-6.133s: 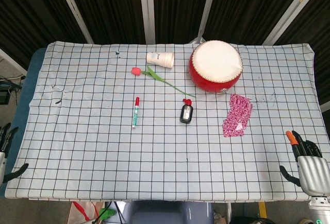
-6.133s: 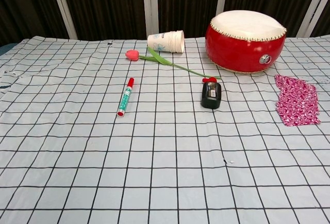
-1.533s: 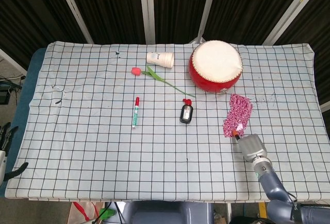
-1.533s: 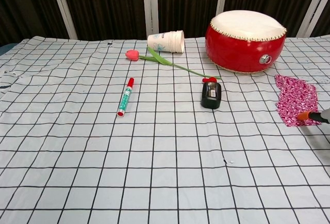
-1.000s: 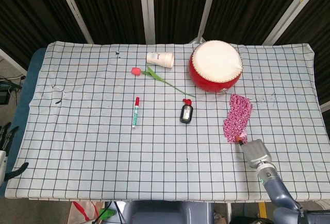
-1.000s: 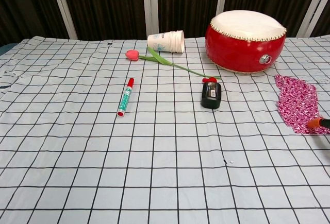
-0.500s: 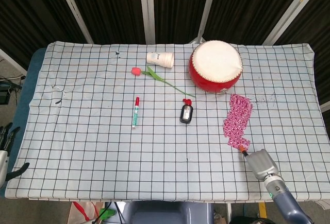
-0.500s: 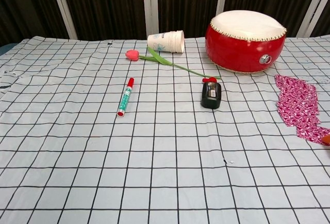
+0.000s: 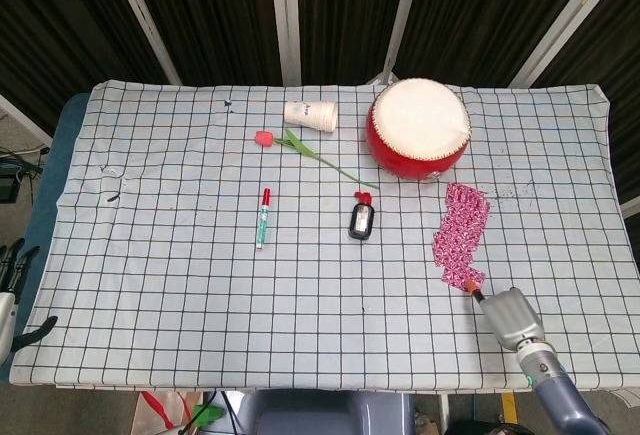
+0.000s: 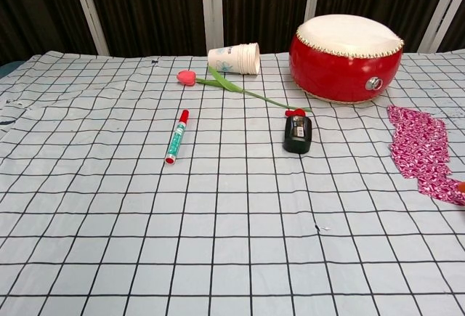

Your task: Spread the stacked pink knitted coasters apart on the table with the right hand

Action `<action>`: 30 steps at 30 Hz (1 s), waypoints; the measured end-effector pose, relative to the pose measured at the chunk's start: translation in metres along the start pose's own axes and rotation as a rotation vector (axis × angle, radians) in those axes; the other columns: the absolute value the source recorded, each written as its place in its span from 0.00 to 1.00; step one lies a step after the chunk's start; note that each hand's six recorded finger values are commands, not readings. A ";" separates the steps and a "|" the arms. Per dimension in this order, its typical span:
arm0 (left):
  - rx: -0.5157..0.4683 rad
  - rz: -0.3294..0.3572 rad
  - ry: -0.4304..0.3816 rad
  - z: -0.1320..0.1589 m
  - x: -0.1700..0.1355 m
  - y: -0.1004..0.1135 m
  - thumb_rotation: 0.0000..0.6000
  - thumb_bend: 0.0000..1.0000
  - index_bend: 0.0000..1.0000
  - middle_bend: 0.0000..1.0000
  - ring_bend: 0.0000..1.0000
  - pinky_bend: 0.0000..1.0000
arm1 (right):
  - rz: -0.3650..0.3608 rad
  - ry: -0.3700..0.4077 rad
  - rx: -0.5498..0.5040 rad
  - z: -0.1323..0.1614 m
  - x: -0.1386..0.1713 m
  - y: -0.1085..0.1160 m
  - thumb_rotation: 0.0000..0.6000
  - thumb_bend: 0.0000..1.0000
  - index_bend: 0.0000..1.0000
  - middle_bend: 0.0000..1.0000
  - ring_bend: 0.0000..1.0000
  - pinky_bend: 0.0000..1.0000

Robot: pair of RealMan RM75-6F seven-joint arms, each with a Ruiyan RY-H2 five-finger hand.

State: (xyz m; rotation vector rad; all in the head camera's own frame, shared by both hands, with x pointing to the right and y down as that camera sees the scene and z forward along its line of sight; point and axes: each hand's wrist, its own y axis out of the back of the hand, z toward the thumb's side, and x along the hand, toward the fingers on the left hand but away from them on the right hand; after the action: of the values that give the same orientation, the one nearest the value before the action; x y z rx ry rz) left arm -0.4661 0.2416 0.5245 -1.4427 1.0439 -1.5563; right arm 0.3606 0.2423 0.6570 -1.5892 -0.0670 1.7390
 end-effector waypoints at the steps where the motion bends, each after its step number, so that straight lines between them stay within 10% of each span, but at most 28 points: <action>1: 0.000 0.000 0.001 0.000 0.000 0.000 1.00 0.25 0.11 0.00 0.00 0.02 | -0.003 0.001 -0.002 0.001 -0.001 0.001 1.00 0.57 0.09 0.66 0.72 0.45; 30: -0.003 0.002 0.003 -0.002 0.000 0.001 1.00 0.25 0.11 0.00 0.00 0.02 | 0.070 0.027 0.032 0.014 -0.018 -0.012 1.00 0.57 0.09 0.66 0.72 0.45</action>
State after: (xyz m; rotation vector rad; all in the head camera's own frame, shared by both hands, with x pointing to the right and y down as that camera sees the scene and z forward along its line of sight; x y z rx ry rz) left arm -0.4682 0.2411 0.5233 -1.4408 1.0496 -1.5569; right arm 0.3531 0.2469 0.6811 -1.6087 0.0297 1.7632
